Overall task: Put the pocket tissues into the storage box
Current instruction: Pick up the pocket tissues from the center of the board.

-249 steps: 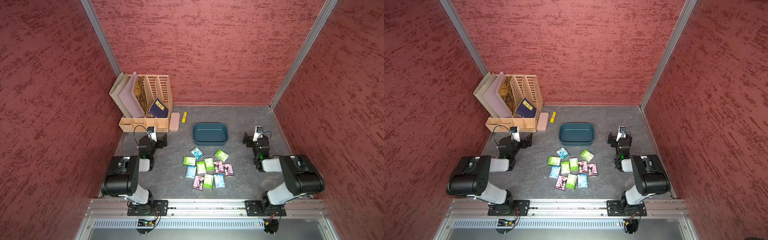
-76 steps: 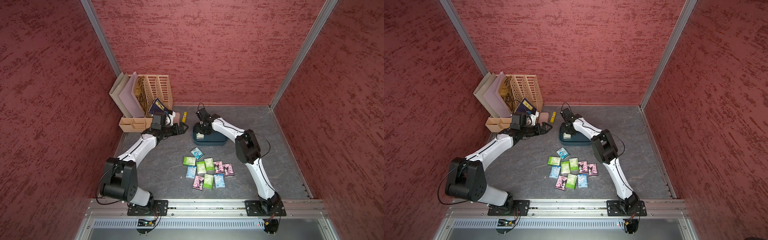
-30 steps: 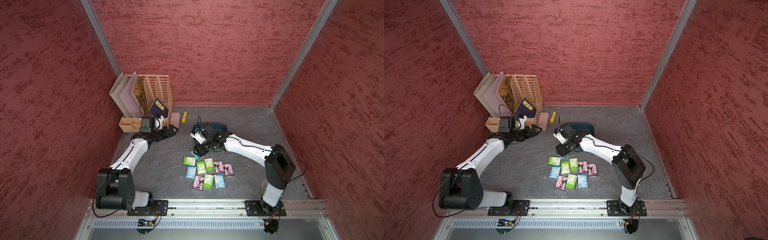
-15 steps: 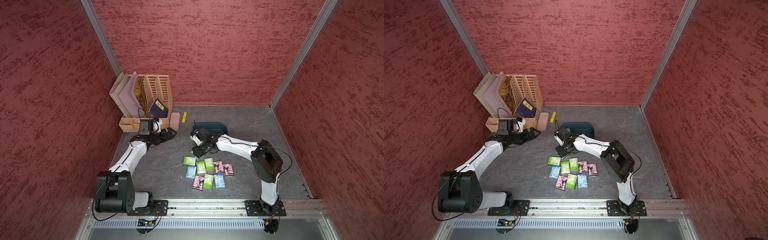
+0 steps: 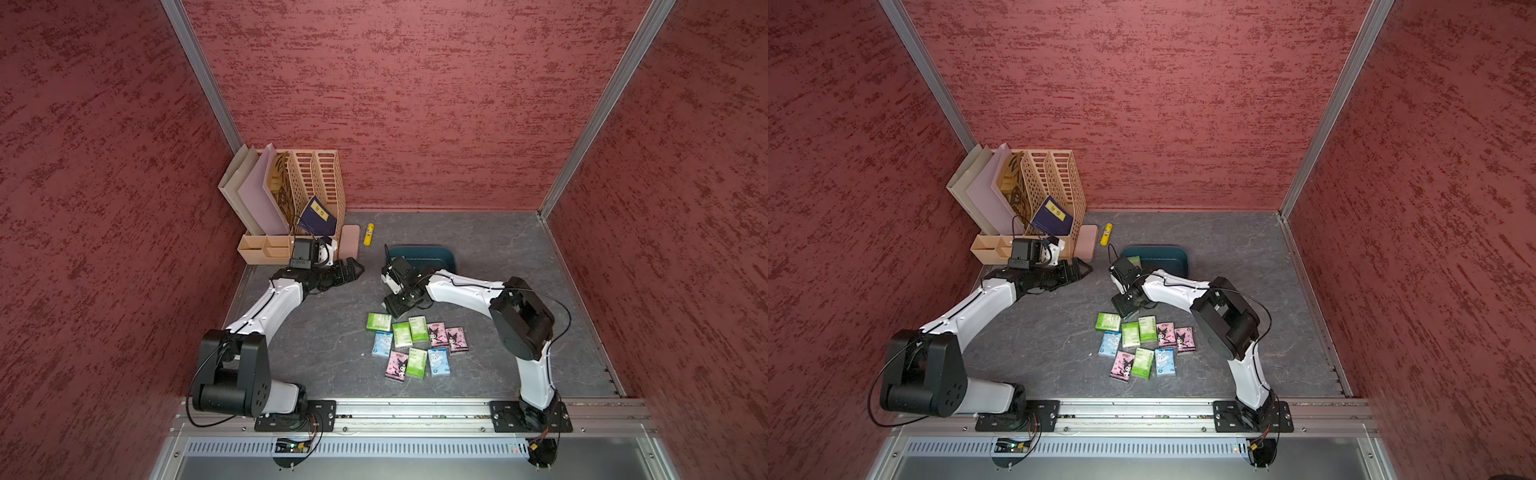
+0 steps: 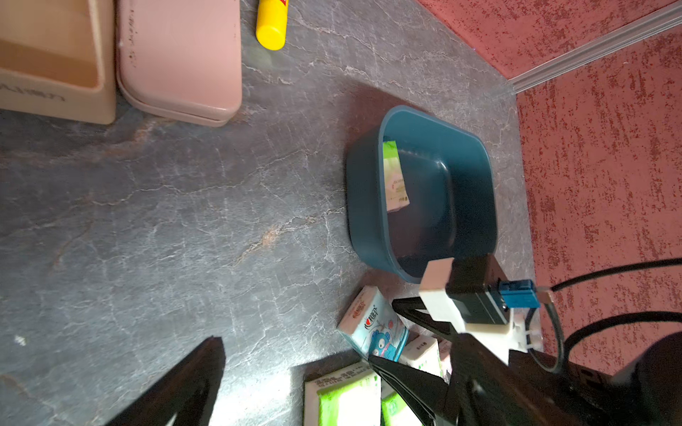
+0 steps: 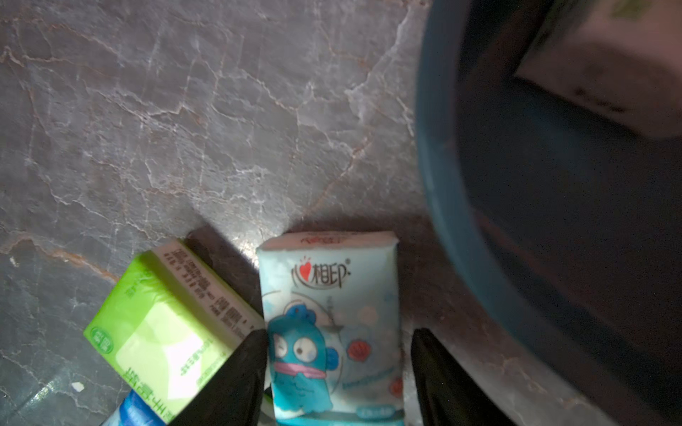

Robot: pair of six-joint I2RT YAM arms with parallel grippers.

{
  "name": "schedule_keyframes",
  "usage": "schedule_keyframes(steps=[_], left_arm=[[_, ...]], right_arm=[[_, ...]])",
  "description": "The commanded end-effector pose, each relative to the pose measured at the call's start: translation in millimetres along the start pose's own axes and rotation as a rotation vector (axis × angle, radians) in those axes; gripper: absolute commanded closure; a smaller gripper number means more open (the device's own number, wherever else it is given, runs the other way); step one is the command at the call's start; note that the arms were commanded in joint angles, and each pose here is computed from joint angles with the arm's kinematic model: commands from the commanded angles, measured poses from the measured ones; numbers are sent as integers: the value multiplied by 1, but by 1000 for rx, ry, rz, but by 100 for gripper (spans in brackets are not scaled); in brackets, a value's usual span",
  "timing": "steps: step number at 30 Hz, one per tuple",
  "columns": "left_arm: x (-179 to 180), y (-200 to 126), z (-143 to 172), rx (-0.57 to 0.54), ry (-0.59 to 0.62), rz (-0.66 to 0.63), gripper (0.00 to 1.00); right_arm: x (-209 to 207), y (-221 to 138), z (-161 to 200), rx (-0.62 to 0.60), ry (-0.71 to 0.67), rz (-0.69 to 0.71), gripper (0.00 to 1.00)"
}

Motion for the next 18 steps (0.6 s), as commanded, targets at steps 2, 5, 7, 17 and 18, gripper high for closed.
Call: schedule_keyframes(steps=[2,5,7,17,18], left_arm=[[-5,5,-9,-11,17,2,0],[-5,13,-5,16,7,11,0],[-6,17,-2,34,5,18,0],[-17,16,-8,51,18,119,0],[-18,15,-8,52,20,126,0]], right_arm=[[0,7,-4,-4,7,27,34],[1,11,-1,6,7,22,36],[0,10,-2,-3,9,23,44],[11,-35,-13,-123,-26,-44,66],[12,-41,-14,-134,-31,-51,66]])
Point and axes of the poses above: each gripper's point midway between its finger pads, its own y axis out along the fingers, its own x axis along the line the jaws close on, z = x × y, the point moved 6 cm from there along -y, back along the fingers, and after that the axes turned 9 degrees about y, right-handed, at the moved point
